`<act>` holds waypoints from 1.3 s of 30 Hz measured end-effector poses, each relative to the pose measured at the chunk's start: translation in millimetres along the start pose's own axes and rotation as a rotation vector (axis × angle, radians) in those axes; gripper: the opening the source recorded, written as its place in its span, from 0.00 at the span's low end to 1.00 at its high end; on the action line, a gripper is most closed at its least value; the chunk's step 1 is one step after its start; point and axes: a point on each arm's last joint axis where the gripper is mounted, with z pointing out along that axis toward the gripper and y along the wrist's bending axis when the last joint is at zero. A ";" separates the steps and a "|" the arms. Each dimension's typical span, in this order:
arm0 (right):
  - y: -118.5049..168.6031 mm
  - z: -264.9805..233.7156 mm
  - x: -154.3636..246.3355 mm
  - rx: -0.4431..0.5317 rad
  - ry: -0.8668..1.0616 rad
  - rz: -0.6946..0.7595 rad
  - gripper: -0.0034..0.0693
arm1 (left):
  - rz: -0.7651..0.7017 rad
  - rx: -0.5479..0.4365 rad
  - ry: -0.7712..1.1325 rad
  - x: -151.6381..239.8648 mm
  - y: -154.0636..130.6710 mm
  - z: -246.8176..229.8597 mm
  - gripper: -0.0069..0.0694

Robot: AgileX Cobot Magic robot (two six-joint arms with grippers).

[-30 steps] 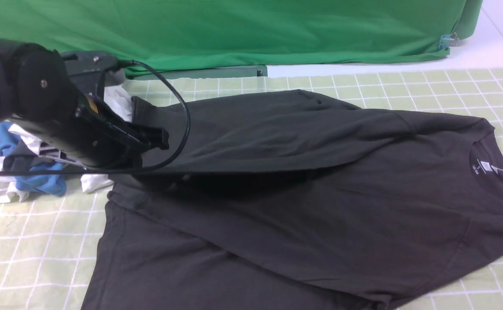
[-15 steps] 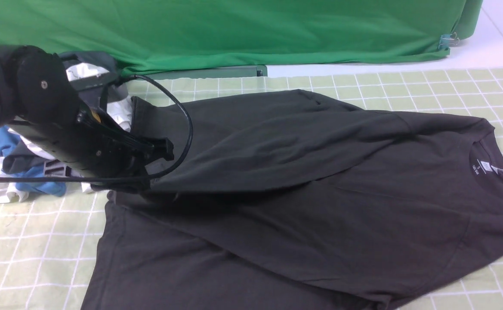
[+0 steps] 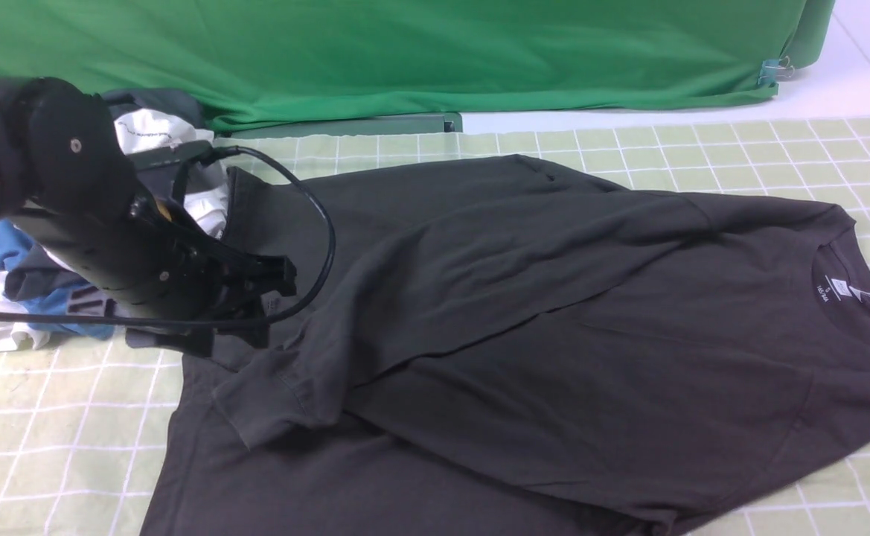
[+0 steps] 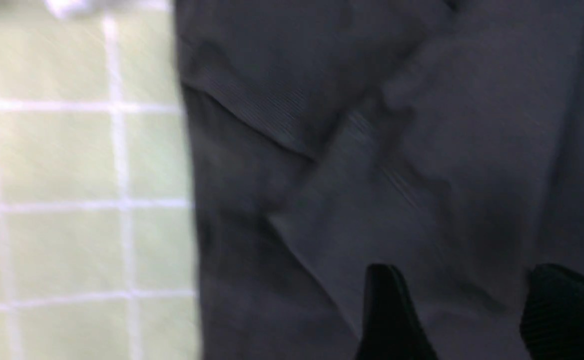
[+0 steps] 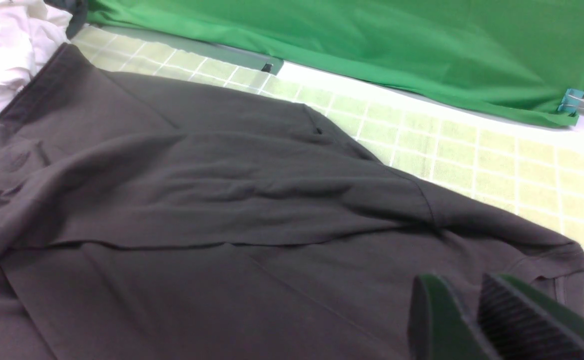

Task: Fold a long-sleeved shirt over a green coffee tablecloth.
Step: 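Fold the left side of the dark shirt inward over its body with the left gripper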

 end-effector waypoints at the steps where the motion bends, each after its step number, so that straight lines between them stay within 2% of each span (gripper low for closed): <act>1: 0.0 0.0 0.0 0.000 0.000 0.000 0.23 | 0.009 -0.024 -0.008 -1.4 2.1 1.8 0.58; 6: 0.0 0.0 0.0 0.000 0.000 0.000 0.23 | 0.016 -0.086 0.034 -6.1 6.5 27.7 0.58; 17: 0.0 0.0 0.0 0.000 0.000 0.001 0.24 | 0.103 -0.099 0.106 -10.5 7.7 80.7 0.56; 21: 0.1 0.0 0.0 -0.001 0.000 0.003 0.25 | 0.116 -0.107 0.119 -10.4 8.8 89.5 0.47; 25: 0.5 0.0 0.2 -0.005 0.002 0.010 0.26 | 0.151 -0.106 0.126 -11.1 8.5 89.9 0.21; 27: 0.6 0.0 0.2 -0.006 0.003 0.011 0.26 | 0.158 -0.105 0.120 -12.0 8.0 85.3 0.15; 36: 0.5 0.0 0.6 -0.006 0.007 0.012 0.27 | 0.183 -0.115 0.065 -12.2 8.3 51.7 0.13; 39: 0.5 0.0 0.6 -0.006 0.007 0.012 0.27 | 0.218 -0.176 0.040 -14.7 13.7 48.2 0.13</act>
